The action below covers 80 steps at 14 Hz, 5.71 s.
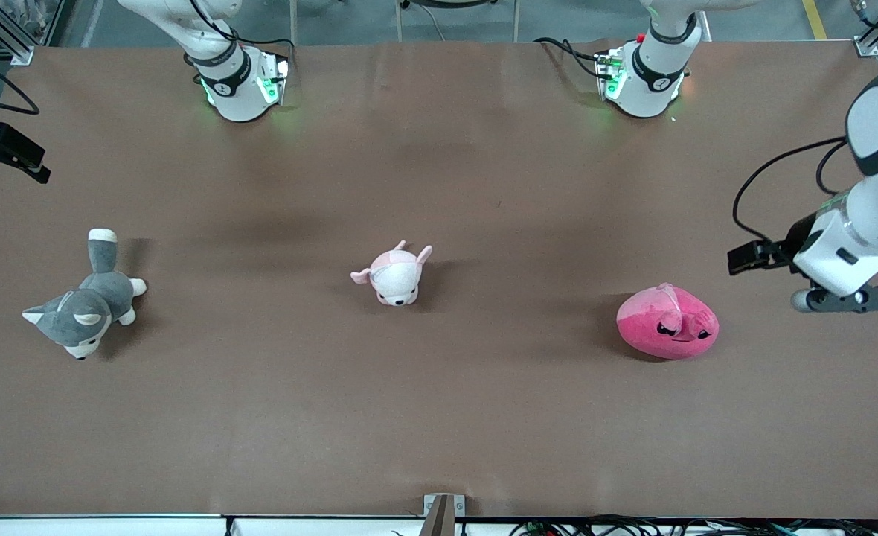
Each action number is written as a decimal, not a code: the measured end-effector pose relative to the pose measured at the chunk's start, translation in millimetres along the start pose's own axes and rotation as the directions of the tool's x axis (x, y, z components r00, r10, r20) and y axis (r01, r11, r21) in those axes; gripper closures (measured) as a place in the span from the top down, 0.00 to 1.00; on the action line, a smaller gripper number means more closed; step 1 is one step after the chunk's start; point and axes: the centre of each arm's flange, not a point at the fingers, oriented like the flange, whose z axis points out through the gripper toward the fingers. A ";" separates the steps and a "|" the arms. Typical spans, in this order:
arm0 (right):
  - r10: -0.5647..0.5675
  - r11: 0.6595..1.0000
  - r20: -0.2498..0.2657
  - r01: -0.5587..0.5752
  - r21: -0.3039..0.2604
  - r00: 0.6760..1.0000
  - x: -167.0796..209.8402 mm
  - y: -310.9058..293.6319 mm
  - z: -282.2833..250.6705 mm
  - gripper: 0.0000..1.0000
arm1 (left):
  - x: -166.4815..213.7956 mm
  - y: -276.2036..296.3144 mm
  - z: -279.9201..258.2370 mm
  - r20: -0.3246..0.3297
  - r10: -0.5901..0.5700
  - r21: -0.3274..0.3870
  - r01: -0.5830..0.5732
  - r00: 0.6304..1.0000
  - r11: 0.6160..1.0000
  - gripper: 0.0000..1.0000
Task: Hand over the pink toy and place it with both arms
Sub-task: 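Move the left gripper down over the pink plush toy, then close the left gripper on the pink toy's head, then carry the pink toy toward center while the right gripper reaches it, then grasp the pink toy's head with the right gripper, open the left gripper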
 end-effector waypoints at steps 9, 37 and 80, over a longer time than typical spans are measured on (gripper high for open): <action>-0.001 1.000 -0.043 0.001 -0.002 0.999 -12.8 -1.2 9.3 1.00 | 40.7 -17.9 92.7 -0.005 -0.030 -0.016 0.030 1.000 0.999 0.97; 0.011 0.932 0.009 -0.014 0.362 1.000 -6.3 -53.5 29.9 1.00 | 20.5 36.7 61.9 0.075 -0.051 -0.202 0.065 0.996 0.977 0.08; -0.055 0.742 0.042 0.012 0.670 0.998 30.0 -269.5 68.5 0.63 | -133.4 479.8 -29.5 0.457 -0.408 -0.644 0.610 0.790 0.461 0.08</action>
